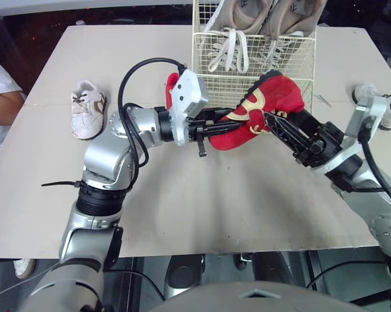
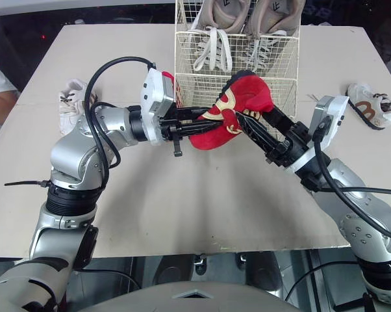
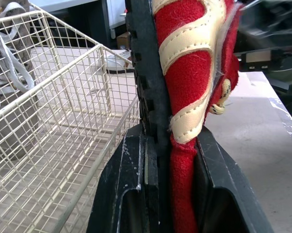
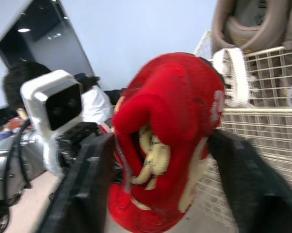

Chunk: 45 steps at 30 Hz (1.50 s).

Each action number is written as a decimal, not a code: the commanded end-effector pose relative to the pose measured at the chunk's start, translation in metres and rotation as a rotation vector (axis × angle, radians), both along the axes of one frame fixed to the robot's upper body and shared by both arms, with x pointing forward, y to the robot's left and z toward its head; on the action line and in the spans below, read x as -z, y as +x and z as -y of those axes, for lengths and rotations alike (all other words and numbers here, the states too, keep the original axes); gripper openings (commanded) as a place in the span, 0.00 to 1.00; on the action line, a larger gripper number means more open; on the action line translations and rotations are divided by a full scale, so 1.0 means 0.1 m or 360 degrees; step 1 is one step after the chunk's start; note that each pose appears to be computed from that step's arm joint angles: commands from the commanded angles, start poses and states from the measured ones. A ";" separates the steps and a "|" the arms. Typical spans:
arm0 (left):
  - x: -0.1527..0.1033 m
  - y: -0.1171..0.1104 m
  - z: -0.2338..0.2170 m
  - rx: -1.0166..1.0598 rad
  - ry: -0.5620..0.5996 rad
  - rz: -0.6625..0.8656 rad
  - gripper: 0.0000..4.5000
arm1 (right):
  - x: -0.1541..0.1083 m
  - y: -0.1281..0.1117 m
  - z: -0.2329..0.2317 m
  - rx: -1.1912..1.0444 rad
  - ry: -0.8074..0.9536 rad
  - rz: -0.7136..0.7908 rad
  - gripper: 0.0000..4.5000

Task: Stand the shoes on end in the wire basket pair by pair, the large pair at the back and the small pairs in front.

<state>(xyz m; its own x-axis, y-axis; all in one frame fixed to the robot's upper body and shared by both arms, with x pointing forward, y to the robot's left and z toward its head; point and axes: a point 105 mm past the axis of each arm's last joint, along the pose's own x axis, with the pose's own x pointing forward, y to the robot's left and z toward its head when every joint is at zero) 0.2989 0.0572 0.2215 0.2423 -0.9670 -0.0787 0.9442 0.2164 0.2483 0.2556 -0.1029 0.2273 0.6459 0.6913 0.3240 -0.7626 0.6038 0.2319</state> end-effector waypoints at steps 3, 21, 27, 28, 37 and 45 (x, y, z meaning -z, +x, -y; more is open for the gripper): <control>-0.14 -0.13 0.06 0.0104 -0.0076 0.0012 0.11 | -0.09 -0.03 -0.02 -0.0006 0.0002 0.0070 0.03; -0.33 -0.12 -0.20 -0.0065 -0.0142 0.0015 0.98 | -0.87 0.12 0.17 0.0268 0.0108 0.0415 0.00; -0.58 -0.07 -0.40 -0.0249 -0.0207 0.0117 0.98 | -1.02 0.48 0.43 0.0582 0.0054 0.0434 0.00; -0.60 -0.06 -0.43 -0.0282 -0.0209 0.0126 0.98 | -1.02 0.55 0.47 0.0627 0.0050 0.0423 0.00; -0.73 -0.02 -0.56 -0.0428 -0.0236 0.0198 0.98 | -0.72 0.94 0.64 0.0860 -0.0129 0.0176 0.00; -0.73 -0.04 -0.55 -0.0441 -0.0241 0.0205 0.98 | -0.44 1.01 0.50 0.0773 -0.0254 -0.0076 0.00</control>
<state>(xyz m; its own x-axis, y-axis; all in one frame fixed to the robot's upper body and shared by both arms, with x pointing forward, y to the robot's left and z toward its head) 0.3024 0.1136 0.2814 0.5080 -0.8573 0.0831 0.8206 0.5110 0.2558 0.3610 -0.1592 0.2614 0.9268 0.3264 0.1858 -0.3548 0.9231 0.1482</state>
